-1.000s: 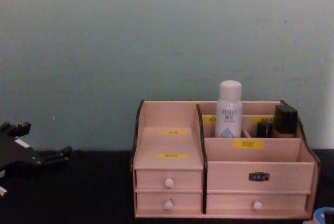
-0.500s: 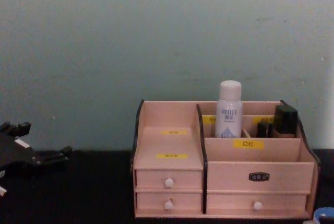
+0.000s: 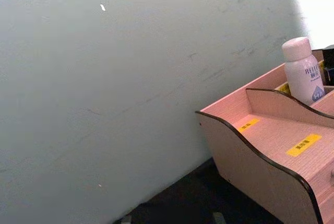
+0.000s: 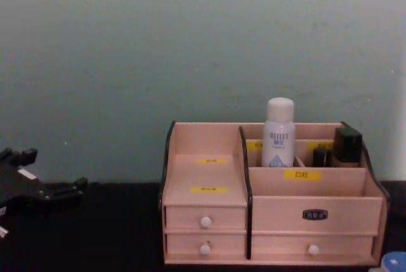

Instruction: Pick up the facial cleanser and watermelon frost from the table and place them into the tiered storage box.

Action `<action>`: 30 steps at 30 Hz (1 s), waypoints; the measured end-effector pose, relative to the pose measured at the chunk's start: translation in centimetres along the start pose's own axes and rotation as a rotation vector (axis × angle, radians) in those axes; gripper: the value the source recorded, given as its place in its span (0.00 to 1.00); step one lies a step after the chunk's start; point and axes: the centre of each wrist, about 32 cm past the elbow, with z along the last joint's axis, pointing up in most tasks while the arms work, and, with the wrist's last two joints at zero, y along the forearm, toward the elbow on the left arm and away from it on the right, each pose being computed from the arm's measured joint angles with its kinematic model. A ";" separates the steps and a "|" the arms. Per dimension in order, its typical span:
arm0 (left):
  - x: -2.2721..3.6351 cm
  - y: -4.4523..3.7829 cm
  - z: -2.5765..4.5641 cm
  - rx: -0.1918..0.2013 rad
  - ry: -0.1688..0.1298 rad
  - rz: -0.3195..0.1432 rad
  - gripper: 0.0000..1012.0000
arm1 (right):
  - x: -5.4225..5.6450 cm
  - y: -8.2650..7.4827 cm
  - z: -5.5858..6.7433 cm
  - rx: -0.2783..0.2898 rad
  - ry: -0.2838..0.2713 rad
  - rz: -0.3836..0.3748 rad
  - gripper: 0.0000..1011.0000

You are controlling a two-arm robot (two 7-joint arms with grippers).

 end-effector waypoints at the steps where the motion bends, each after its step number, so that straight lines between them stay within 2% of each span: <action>1: 0.00 0.00 0.00 0.000 0.000 0.000 0.99 | 0.0 0.0 0.0 -0.001 0.000 0.000 0.99; 30: 0.00 0.00 0.00 0.000 0.000 0.000 0.99 | 0.1 0.5 -0.3 -0.010 0.006 -0.005 0.99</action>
